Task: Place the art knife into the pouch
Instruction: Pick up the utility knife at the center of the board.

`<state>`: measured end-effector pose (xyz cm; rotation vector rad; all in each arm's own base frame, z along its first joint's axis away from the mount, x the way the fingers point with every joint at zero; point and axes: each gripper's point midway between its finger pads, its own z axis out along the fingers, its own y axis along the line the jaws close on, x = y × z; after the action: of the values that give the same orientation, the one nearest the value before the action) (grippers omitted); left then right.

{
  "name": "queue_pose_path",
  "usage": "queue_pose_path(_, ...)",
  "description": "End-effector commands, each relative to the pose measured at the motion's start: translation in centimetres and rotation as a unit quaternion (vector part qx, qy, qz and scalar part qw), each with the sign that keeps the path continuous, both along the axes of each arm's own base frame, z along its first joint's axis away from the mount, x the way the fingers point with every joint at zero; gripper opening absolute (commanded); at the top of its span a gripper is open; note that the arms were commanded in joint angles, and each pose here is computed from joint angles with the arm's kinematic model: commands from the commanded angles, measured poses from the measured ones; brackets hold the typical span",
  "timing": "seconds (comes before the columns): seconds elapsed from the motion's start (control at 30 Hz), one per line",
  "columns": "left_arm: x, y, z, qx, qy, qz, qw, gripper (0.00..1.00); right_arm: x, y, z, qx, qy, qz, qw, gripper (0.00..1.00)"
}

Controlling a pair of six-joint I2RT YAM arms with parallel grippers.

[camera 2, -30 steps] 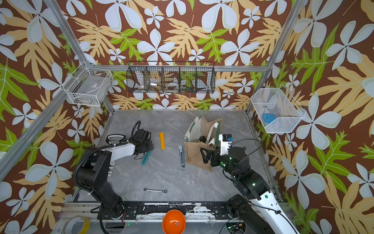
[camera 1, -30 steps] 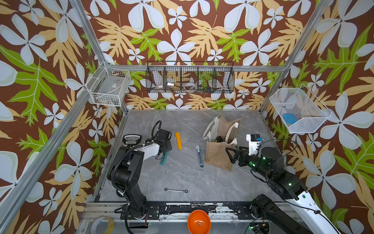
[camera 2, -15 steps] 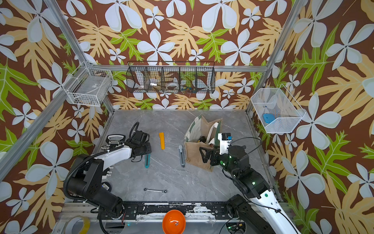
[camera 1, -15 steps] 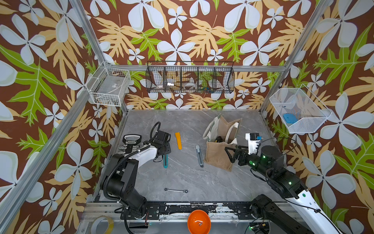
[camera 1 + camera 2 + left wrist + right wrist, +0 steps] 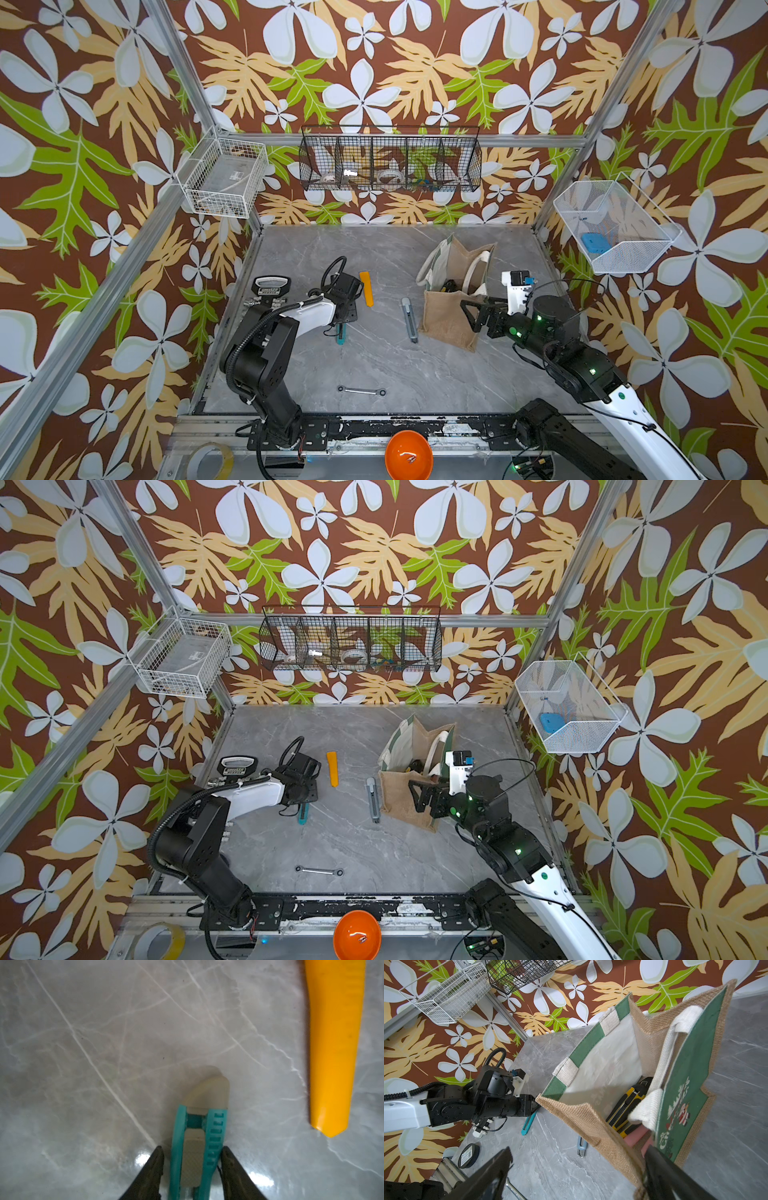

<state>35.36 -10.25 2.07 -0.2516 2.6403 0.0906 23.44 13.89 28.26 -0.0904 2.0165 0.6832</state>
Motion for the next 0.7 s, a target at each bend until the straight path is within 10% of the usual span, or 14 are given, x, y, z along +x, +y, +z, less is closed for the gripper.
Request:
queue_pose_path(0.0, -0.3, 1.2, -0.5, 0.044, 0.015, 0.007, 0.999, 0.42, 0.1, -0.5, 0.0, -0.009, -0.005, -0.010, 1.000, 1.00)
queue_pose_path(0.27, 0.0, 1.2, -1.5, 0.071, 0.033, -0.005, 0.997, 0.35, 0.2, -0.8, -0.3, -0.019, -0.004, -0.017, 1.000, 1.00)
queue_pose_path(0.67, 1.7, 0.3, -1.8, 0.067, 0.035, -0.011, 0.997, 0.50, 0.3, -0.9, -0.7, -0.029, -0.001, -0.020, 0.999, 1.00)
